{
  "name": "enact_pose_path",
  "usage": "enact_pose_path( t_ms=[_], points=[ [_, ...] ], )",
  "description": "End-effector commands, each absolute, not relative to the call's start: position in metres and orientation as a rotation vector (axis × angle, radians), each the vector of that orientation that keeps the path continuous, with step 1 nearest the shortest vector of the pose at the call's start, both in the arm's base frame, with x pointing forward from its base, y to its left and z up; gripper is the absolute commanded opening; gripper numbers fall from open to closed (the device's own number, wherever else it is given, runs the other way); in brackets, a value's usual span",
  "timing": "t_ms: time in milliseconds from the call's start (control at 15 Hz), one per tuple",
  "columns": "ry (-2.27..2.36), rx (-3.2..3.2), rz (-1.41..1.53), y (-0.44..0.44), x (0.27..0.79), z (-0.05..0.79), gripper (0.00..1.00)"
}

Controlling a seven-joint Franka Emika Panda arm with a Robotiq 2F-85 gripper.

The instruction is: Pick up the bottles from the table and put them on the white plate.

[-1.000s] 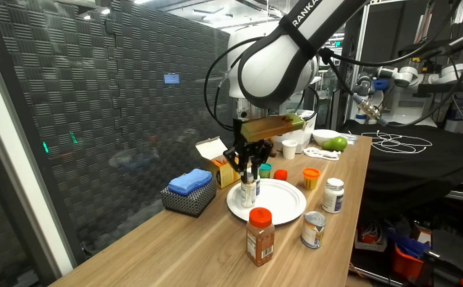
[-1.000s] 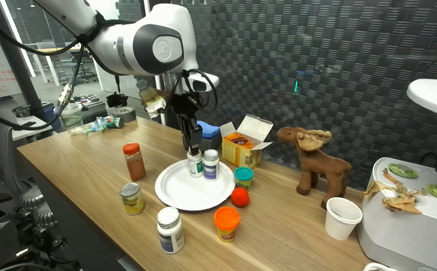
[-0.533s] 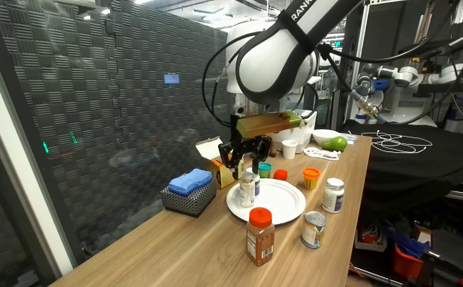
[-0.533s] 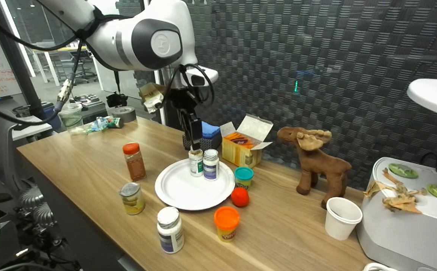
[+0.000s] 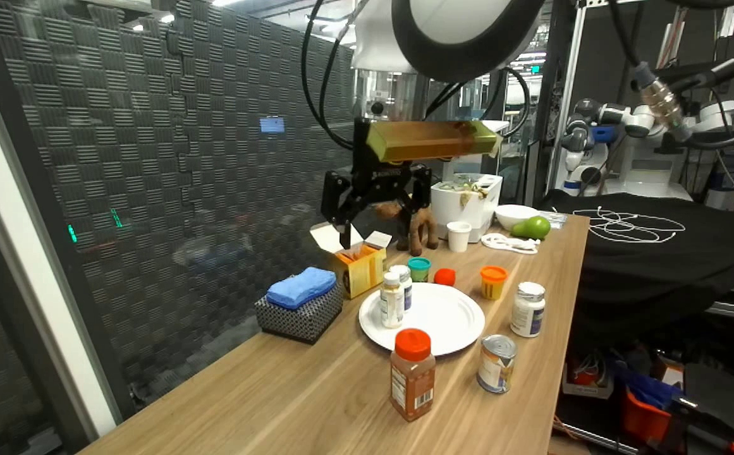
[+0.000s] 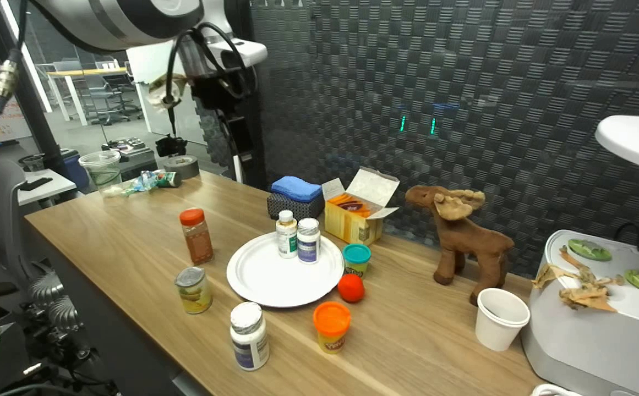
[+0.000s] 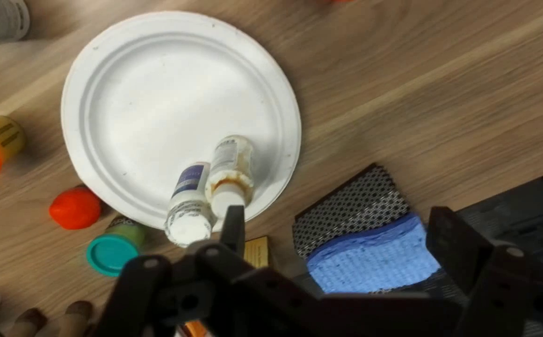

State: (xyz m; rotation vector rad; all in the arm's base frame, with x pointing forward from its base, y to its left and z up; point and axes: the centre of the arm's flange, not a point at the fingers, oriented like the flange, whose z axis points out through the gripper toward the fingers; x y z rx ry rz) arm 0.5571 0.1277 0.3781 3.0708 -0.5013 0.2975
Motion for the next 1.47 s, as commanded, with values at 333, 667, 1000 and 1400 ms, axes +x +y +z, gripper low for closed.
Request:
enact_pose_path(
  t_ms=[333, 667, 1000, 1400],
  points=[
    [-0.331, 3.103, 0.184, 0.181, 0.487, 0.342, 1.0],
    [-0.304, 3.087, 0.13, 0.178, 0.481, 0.311, 1.0],
    [-0.299, 3.093, 0.099, 0.177, 0.483, 0.295, 1.0],
    [-0.294, 3.084, 0.063, 0.176, 0.483, 0.285, 0.58]
  ],
)
